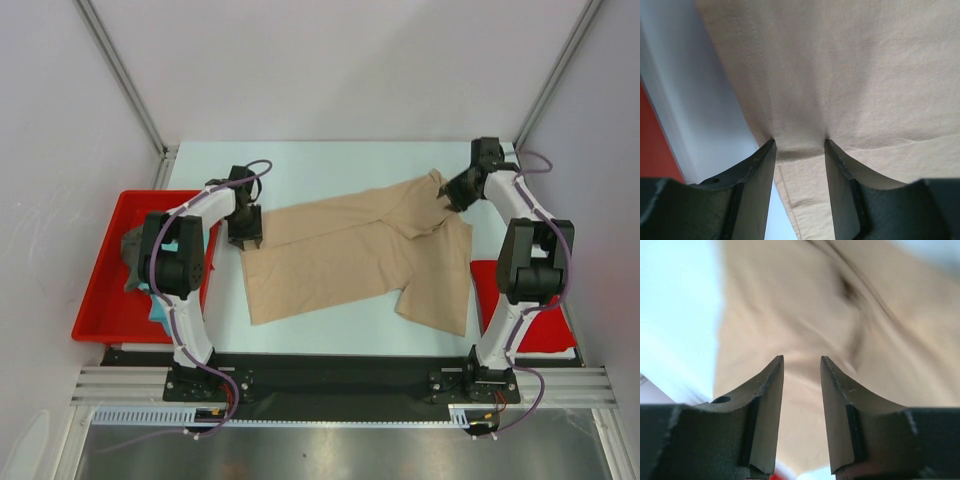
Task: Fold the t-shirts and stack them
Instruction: Fold the tshirt
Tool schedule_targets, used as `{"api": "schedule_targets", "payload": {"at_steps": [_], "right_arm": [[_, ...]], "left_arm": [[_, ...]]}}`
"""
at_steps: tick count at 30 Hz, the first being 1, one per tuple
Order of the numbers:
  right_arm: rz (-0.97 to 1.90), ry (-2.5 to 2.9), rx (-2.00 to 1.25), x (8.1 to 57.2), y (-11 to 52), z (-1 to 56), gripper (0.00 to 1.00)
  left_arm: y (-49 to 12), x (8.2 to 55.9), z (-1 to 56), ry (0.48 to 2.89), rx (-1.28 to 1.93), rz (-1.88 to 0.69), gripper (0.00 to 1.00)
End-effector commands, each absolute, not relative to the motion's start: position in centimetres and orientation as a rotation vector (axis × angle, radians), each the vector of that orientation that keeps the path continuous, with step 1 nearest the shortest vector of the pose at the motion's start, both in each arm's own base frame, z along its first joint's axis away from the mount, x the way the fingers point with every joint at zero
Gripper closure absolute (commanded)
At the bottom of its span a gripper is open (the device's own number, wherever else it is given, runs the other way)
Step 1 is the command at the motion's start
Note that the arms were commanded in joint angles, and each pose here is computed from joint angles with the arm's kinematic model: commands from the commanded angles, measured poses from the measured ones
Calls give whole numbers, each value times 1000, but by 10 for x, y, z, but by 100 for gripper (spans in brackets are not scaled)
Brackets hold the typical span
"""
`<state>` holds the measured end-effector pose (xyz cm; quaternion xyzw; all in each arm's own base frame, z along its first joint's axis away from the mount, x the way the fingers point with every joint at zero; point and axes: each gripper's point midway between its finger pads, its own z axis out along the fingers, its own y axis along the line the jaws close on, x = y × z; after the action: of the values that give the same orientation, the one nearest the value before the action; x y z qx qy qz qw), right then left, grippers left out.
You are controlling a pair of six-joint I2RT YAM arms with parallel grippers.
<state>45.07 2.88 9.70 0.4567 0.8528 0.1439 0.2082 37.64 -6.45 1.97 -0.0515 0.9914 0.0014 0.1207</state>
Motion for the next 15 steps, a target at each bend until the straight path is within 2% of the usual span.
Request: {"api": "schedule_targets", "payload": {"at_steps": [1,2,4,6,9,15], "right_arm": [[365,2220,810,538,12,140,60],[350,2235,774,550,10,136,58],[329,2242,650,588,7,134,48],[293,2260,593,613,3,126,43],[299,2284,505,629,6,117,37],[338,2279,449,633,12,104,36]], "left_arm": [[-66,389,32,2842,-126,-29,51],[-67,391,32,2843,-128,-33,51],[-69,393,33,2841,-124,-43,51],[-71,398,35,2834,-122,-58,51],[-73,403,37,2832,-114,-67,51],[-76,413,33,2847,-113,-74,51]]}}
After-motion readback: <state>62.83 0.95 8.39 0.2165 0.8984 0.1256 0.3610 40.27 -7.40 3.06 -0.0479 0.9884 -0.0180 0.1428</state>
